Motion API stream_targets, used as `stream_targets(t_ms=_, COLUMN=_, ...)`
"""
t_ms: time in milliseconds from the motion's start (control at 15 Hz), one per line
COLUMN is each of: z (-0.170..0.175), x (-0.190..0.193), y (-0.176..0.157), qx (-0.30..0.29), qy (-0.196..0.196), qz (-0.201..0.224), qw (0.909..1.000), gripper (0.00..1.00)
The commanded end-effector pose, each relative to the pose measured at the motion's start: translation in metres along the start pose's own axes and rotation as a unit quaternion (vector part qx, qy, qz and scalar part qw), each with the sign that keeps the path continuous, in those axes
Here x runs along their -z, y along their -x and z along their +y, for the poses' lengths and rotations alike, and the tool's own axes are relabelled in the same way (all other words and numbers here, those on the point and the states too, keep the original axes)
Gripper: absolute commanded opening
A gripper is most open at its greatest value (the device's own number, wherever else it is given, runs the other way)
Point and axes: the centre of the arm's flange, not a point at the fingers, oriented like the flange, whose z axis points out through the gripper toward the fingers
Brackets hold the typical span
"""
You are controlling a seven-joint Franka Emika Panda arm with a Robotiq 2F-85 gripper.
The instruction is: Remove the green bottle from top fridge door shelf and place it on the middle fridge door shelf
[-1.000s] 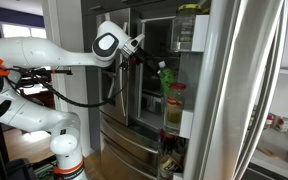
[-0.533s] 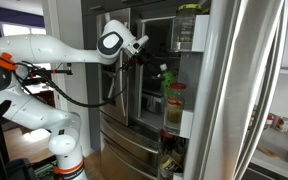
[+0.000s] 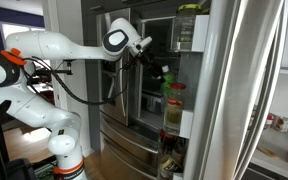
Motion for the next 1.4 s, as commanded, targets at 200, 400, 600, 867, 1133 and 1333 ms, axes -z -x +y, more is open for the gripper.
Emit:
stream_targets(t_ms=200, z=-0.005, x=-0.005, y=-0.022, qx=-0.055, qy=0.017, qz=-0.028, qw=0.998, gripper=0.33)
stream_targets(t_ms=400, z=-0.005, x=-0.008, y=-0.027, qx=-0.065, qy=0.021, qz=-0.034, qw=0.9971, gripper=0.33)
stream_targets(t_ms=600, z=-0.006, x=-0.012, y=-0.027, qx=-0.069, qy=0.028, qz=-0.038, qw=0.9965, gripper=0.43)
stream_targets(t_ms=867, z=-0.009, x=-0.018, y=-0.026, qx=-0.072, qy=0.033, qz=-0.044, qw=0.9959, gripper=0.88)
stream_targets(t_ms=1133, z=-0.009, x=-0.019, y=-0.029, qx=-0.073, qy=0.032, qz=-0.044, qw=0.9958, gripper=1.0)
stream_targets(t_ms=1333, z=-0.012, x=-0.012, y=-0.028, qx=-0.06, qy=0.03, qz=-0.044, qw=0.9967, gripper=1.0)
